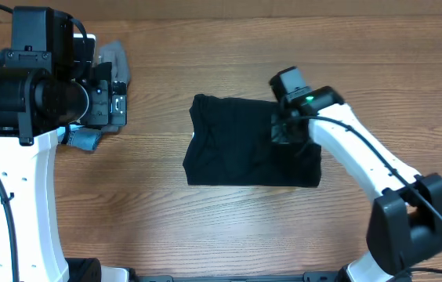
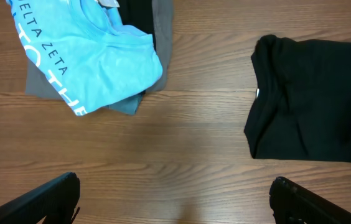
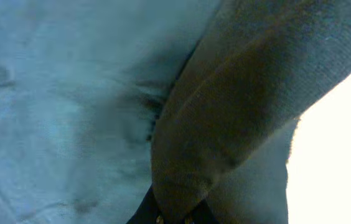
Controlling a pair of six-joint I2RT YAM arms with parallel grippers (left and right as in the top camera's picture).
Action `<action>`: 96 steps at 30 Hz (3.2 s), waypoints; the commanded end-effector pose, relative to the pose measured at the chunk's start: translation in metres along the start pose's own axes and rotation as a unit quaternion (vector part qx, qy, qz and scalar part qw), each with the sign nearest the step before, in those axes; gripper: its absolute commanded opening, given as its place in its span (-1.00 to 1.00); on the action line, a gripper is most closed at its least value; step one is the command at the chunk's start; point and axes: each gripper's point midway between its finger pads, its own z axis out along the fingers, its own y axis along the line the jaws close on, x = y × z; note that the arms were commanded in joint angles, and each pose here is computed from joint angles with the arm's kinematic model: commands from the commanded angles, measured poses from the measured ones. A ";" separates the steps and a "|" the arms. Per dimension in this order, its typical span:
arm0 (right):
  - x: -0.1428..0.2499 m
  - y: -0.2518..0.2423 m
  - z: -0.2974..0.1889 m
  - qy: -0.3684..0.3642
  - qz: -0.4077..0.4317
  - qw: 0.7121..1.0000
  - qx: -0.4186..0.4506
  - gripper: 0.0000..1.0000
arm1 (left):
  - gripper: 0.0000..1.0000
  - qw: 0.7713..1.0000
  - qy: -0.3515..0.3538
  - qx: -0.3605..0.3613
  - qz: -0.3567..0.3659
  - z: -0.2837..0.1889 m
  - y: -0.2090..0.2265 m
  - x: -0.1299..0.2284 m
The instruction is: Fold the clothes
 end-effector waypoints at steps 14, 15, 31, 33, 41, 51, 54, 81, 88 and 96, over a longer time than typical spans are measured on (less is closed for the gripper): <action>-0.006 -0.111 -0.035 -0.015 0.030 0.969 0.246 -0.92 | 1.00 1.000 -0.003 -0.006 -0.013 0.000 0.003 -0.002; -0.007 -0.118 -0.034 -0.011 0.042 0.968 0.246 -0.92 | 1.00 1.000 -0.003 -0.006 -0.013 0.000 0.003 -0.002; -0.017 -0.081 -0.021 -0.022 0.039 0.987 0.155 -0.92 | 1.00 1.000 -0.002 -0.006 -0.013 0.000 0.003 -0.002; -0.015 -0.069 -0.021 -0.025 0.030 0.988 0.149 -0.88 | 1.00 1.000 -0.002 -0.006 -0.013 0.000 0.003 -0.002; -0.001 0.008 -0.010 -0.033 -0.028 0.998 0.054 -0.25 | 1.00 1.000 -0.002 -0.006 -0.013 0.000 0.003 -0.002; -0.026 -0.030 -0.048 -0.097 0.025 0.993 0.065 -0.35 | 1.00 1.000 -0.002 -0.006 -0.013 0.000 0.003 -0.002; -0.036 -0.049 -0.056 -0.107 0.097 0.989 0.046 -0.75 | 1.00 1.000 -0.002 -0.006 -0.013 0.000 0.003 -0.002; -0.023 -0.016 -0.031 -0.013 0.117 0.983 -0.141 -0.44 | 1.00 1.000 -0.002 -0.006 -0.013 0.000 0.003 -0.002; 0.033 -0.021 -0.014 0.073 0.098 0.986 -0.110 -0.07 | 1.00 1.000 -0.002 -0.005 -0.013 0.000 0.003 -0.002; 0.068 -0.012 0.063 0.064 0.113 0.987 -0.093 -0.87 | 1.00 1.000 -0.002 -0.006 -0.013 0.000 0.003 -0.002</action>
